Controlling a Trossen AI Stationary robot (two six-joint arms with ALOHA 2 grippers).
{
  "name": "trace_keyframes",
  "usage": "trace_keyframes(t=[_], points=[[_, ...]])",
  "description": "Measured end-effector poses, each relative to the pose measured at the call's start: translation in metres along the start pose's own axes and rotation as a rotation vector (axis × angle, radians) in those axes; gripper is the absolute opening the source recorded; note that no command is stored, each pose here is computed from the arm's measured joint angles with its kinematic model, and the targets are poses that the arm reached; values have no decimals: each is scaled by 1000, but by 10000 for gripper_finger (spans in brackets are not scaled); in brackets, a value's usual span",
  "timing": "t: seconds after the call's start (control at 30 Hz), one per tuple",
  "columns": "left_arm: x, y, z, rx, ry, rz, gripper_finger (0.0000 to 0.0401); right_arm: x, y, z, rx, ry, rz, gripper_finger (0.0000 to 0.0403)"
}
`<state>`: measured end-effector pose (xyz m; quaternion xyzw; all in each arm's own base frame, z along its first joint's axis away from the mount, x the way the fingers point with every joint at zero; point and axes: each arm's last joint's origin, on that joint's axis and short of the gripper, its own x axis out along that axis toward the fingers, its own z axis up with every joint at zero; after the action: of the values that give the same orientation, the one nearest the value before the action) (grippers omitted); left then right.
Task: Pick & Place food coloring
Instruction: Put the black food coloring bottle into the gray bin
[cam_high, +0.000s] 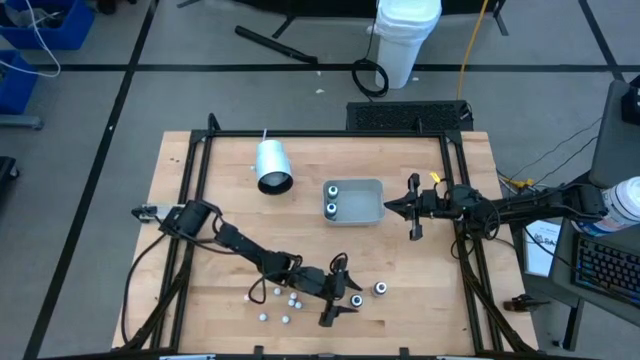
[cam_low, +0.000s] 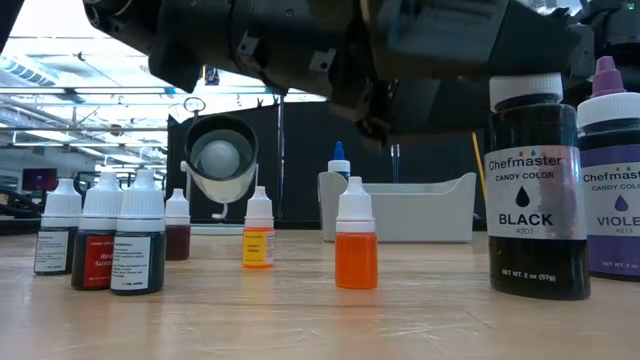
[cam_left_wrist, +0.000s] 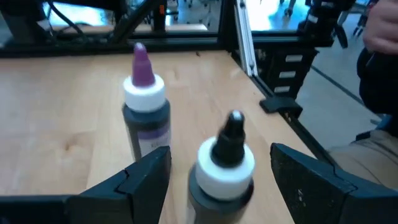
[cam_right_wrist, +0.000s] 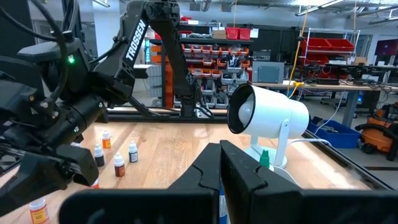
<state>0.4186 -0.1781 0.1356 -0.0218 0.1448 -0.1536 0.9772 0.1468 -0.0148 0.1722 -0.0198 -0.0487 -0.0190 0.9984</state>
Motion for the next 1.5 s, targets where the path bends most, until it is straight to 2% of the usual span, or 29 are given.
trace_keyframes(t=[0.67,1.17,1.37,1.5], points=[[0,1,-1,31,8,1,270,0,0,0,0,0,0,0],[0,-1,-1,72,11,-29,129,0,0,0,-8,0,0,0],[0,-1,0,87,4,-31,126,0,0,0,-11,1,0,0],[0,-1,1,105,-12,-31,143,0,0,0,-11,1,0,0]])
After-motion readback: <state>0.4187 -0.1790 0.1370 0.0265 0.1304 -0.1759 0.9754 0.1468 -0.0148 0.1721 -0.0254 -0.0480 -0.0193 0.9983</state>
